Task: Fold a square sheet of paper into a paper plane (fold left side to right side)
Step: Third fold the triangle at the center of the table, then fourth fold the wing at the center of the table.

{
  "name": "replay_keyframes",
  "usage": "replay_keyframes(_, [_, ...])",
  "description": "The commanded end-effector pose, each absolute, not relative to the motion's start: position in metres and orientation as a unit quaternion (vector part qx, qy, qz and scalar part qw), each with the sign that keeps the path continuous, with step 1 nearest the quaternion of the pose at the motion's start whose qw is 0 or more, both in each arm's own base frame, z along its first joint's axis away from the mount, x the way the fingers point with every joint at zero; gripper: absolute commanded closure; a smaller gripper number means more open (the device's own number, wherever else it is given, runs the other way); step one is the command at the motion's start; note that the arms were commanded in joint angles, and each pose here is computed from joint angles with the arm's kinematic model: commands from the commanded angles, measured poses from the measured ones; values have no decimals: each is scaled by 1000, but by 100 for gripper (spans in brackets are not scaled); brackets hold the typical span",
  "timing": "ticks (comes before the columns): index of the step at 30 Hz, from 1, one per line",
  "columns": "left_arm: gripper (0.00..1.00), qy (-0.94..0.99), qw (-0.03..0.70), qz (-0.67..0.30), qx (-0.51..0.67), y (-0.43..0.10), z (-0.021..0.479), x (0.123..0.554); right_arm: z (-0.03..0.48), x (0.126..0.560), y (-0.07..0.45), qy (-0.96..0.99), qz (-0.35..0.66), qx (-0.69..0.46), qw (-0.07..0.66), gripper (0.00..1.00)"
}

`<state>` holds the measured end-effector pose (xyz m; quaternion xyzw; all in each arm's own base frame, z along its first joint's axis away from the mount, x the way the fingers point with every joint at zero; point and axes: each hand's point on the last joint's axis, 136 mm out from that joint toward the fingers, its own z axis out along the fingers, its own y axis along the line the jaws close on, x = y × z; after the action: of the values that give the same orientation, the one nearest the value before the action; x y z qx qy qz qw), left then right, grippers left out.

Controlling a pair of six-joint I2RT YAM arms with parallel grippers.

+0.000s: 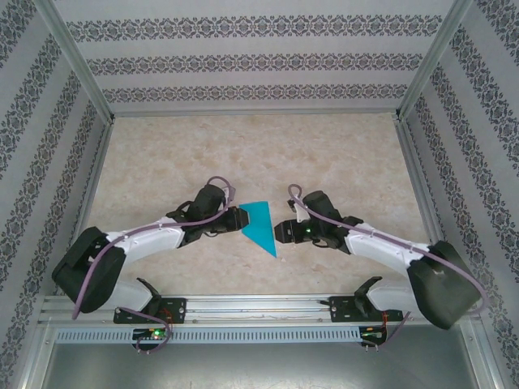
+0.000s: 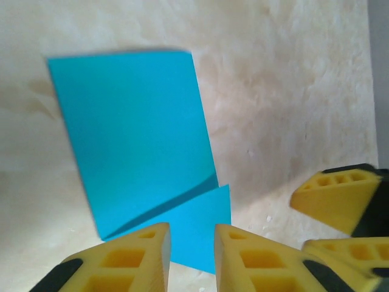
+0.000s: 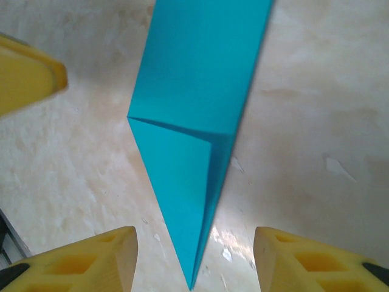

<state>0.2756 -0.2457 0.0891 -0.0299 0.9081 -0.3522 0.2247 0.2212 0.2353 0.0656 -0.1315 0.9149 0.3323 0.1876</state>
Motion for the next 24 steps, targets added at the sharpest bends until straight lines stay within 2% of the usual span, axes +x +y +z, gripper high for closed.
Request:
replay_keyframes(1, [74, 920, 225, -318, -36, -220, 80, 267, 71, 231, 254, 895, 357, -185, 191, 47])
replay_keyframes(7, [67, 920, 231, -311, -57, -198, 75, 263, 57, 237, 272, 891, 377, -193, 165, 48])
replay_keyframes(11, [61, 913, 227, -331, -65, -196, 74, 263, 49, 236, 280, 890, 383, -196, 151, 56])
replay_keyframes(14, [60, 912, 222, -338, -67, -195, 73, 264, 49, 236, 282, 888, 388, -194, 153, 66])
replay_keyframes(19, [59, 903, 215, -365, -75, -199, 75, 272, 54, 238, 276, 889, 380, -190, 169, 98])
replay_keyframes(24, [59, 889, 208, -401, -72, -208, 83, 284, 67, 238, 268, 882, 386, -182, 201, 100])
